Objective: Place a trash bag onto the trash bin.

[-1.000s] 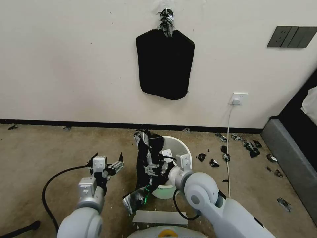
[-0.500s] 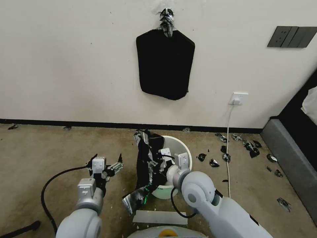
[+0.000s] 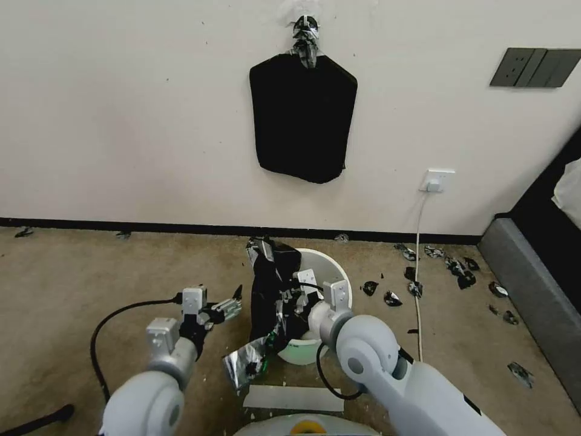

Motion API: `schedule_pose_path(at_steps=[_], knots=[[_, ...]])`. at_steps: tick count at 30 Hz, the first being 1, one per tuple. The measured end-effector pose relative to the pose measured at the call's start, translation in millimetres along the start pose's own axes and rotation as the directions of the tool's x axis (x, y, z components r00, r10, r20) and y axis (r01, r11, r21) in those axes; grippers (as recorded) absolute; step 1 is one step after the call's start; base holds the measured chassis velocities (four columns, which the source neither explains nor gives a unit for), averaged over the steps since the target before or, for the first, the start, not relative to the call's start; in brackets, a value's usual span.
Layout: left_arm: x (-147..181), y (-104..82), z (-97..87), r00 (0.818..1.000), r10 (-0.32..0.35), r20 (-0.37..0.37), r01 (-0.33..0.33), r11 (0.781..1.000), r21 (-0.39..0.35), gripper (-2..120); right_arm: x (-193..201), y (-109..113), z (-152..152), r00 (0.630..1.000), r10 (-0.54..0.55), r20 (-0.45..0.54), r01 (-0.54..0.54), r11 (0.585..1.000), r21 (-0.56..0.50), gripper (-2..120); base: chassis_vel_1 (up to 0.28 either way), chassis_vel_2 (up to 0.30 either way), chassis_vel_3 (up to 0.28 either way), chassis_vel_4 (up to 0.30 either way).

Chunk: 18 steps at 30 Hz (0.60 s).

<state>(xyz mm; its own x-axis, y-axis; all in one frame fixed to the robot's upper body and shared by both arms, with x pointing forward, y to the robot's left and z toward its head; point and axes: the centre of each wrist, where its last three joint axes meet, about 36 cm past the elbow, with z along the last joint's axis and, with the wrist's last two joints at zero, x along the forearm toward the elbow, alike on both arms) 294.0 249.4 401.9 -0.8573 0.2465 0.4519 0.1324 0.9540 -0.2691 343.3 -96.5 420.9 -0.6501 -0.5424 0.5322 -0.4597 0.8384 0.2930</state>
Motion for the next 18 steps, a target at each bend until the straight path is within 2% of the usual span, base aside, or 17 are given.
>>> schedule_pose_path(at_steps=[2, 4, 5, 8, 13, 18], knots=[[-4.4, 0.7, -1.7, 1.000, 0.015, -0.014, -0.015, 1.000, 0.017, 100, 0.9, 0.2, -0.7, 1.000, -0.002, 0.004, 0.002, 1.000, 0.002, 0, 0.000, 0.000, 0.000, 0.000], [-16.6, -0.2, -4.6, 0.996, 0.067, -0.064, -0.064, 0.996, 0.057, 100, 4.5, 1.8, -3.8, 1.000, -0.009, 0.017, 0.009, 1.000, 0.010, 0, 0.000, 0.000, 0.000, 0.000], [-16.6, -0.2, -4.6, 0.996, 0.067, -0.064, -0.064, 0.996, 0.057, 100, 4.5, 1.8, -3.8, 1.000, -0.009, 0.017, 0.009, 1.000, 0.010, 0, 0.000, 0.000, 0.000, 0.000], [-30.1, -6.4, -5.5, 0.981, 0.135, -0.140, -0.121, 0.987, 0.107, 100, 7.2, 2.7, -5.9, 1.000, -0.013, 0.025, 0.013, 1.000, 0.016, 0, 0.000, 0.000, 0.000, 0.000], [-42.7, -16.2, -7.1, 0.976, 0.159, -0.151, -0.142, 0.983, 0.116, 100, 7.4, 3.4, -4.6, 1.000, -0.013, 0.024, 0.013, 1.000, 0.015, 0, 0.000, 0.000, 0.000, 0.000], [-53.1, -21.7, -8.0, 0.973, 0.134, -0.189, -0.118, 0.989, 0.092, 100, 8.2, 4.0, -3.9, 1.000, -0.013, 0.025, 0.012, 1.000, 0.012, 0, 0.000, 0.000, 0.000, 0.000]])
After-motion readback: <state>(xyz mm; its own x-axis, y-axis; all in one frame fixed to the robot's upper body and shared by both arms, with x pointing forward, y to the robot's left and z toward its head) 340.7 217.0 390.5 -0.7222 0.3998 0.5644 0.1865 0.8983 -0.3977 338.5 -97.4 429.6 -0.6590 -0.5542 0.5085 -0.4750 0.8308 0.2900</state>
